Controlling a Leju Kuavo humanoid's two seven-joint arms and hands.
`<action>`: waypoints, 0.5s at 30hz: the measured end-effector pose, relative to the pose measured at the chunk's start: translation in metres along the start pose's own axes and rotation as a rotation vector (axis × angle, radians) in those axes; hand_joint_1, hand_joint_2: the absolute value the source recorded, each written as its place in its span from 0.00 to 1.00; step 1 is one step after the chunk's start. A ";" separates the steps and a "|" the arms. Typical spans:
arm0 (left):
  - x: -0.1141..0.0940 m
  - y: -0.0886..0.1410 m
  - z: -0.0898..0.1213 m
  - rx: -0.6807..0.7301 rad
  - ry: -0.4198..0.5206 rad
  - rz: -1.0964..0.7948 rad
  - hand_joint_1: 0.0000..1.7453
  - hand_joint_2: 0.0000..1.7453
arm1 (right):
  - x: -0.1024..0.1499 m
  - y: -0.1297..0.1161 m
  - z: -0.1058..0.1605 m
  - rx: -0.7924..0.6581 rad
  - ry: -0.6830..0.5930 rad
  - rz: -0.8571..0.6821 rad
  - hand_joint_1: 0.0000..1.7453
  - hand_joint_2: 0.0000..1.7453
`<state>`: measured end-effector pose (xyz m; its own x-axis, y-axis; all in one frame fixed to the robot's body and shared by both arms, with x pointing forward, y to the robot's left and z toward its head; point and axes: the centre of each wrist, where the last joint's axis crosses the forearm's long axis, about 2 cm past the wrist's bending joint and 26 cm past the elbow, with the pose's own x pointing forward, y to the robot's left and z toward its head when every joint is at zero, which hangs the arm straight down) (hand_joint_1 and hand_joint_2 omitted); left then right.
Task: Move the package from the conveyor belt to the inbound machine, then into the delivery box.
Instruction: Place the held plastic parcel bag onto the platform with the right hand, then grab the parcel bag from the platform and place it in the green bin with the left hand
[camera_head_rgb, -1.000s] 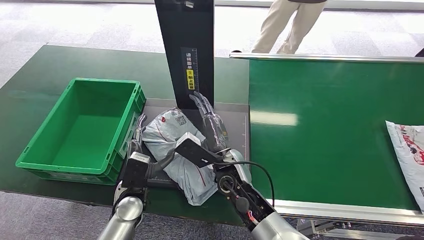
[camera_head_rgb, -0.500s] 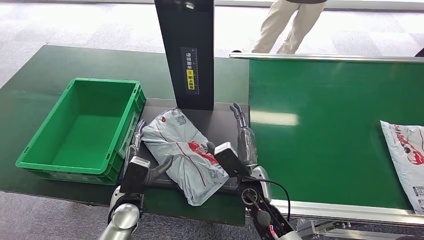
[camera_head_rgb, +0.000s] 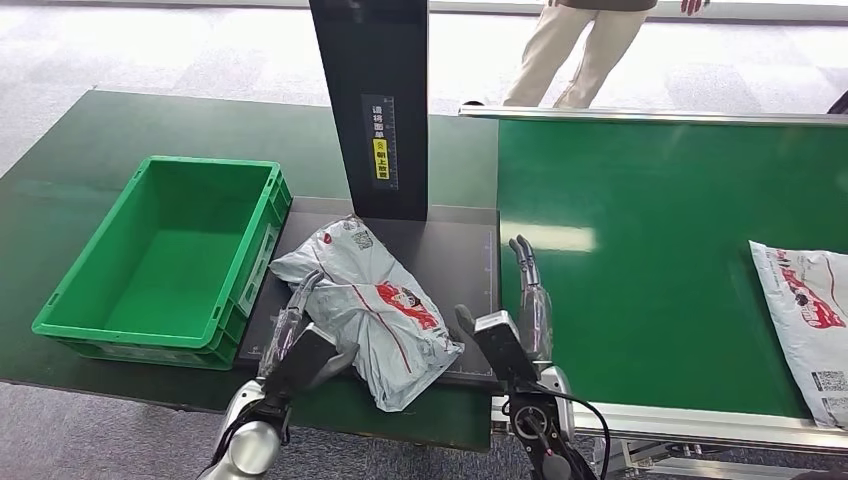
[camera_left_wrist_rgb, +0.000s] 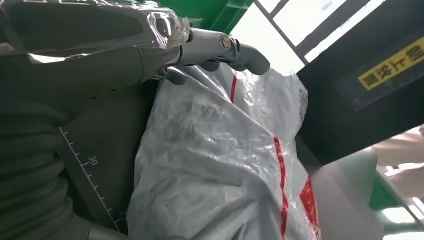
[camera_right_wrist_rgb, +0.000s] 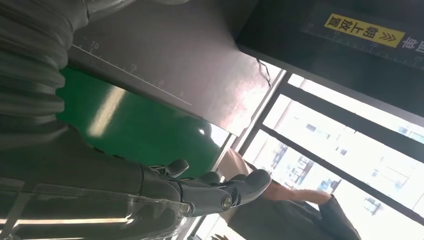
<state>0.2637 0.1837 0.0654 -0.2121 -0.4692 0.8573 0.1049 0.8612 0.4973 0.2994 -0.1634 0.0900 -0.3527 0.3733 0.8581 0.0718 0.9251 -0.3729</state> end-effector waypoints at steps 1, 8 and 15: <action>-0.001 0.000 -0.001 -0.014 0.000 -0.011 0.00 1.00 | 0.000 0.000 0.000 0.000 0.003 -0.001 0.00 1.00; 0.001 -0.003 -0.011 -0.094 -0.026 -0.084 0.00 1.00 | -0.002 -0.004 -0.002 -0.016 0.032 -0.014 0.00 1.00; 0.011 -0.009 -0.012 -0.149 -0.086 -0.105 0.00 1.00 | -0.009 -0.011 -0.002 -0.042 0.071 -0.034 0.00 1.00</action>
<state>0.2719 0.1679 0.0720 -0.3105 -0.5310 0.7885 0.2192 0.7671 0.6029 0.3037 -0.1765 0.0870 -0.2883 0.3444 0.8935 0.1006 0.9388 -0.3294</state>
